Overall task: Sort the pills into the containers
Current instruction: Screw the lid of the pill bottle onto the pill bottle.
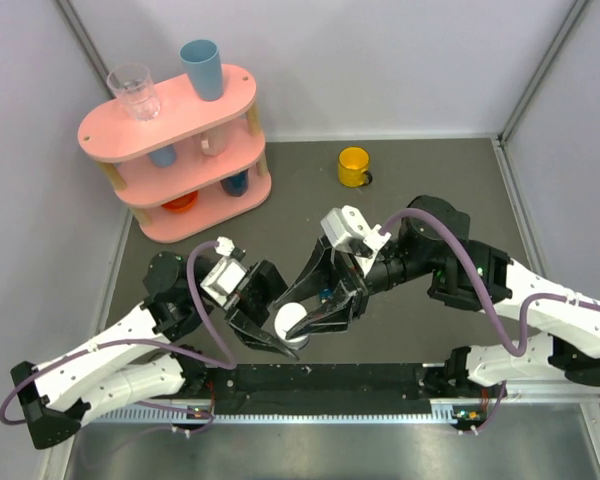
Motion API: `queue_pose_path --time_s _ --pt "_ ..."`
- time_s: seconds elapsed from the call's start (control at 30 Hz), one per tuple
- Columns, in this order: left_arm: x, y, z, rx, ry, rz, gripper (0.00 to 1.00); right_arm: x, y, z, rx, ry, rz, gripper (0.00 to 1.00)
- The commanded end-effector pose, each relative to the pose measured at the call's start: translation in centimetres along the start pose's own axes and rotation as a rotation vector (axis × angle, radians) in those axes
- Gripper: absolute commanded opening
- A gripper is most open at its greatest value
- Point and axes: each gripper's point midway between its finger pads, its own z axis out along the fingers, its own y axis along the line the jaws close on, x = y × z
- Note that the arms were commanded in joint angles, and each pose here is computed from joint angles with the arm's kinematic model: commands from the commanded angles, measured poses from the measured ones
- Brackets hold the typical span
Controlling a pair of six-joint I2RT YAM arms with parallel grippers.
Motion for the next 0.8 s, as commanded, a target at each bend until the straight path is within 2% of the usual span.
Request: queue_pose_path --time_s 0.0,0.4,0.47,0.77 --pt "-1.5 -0.1 -0.3 -0.047 -0.052 0.093 0.00 -5.0 2.6 -2.0 -0.015 -0.159 -0.068 0.00" --pt "-2.3 1.2 -0.7 -0.169 -0.094 0.099 0.00 -5.2 -0.7 -2.4 0.183 -0.192 -0.048 0.00" --pt "-2.2 1.0 -0.5 -0.147 -0.083 0.081 0.00 -5.2 -0.5 -2.3 0.163 -0.184 -0.056 0.00" --pt "-2.1 -1.9 0.1 0.066 -0.044 0.031 0.00 -5.1 4.1 -1.4 -0.131 -0.114 -0.089 0.00"
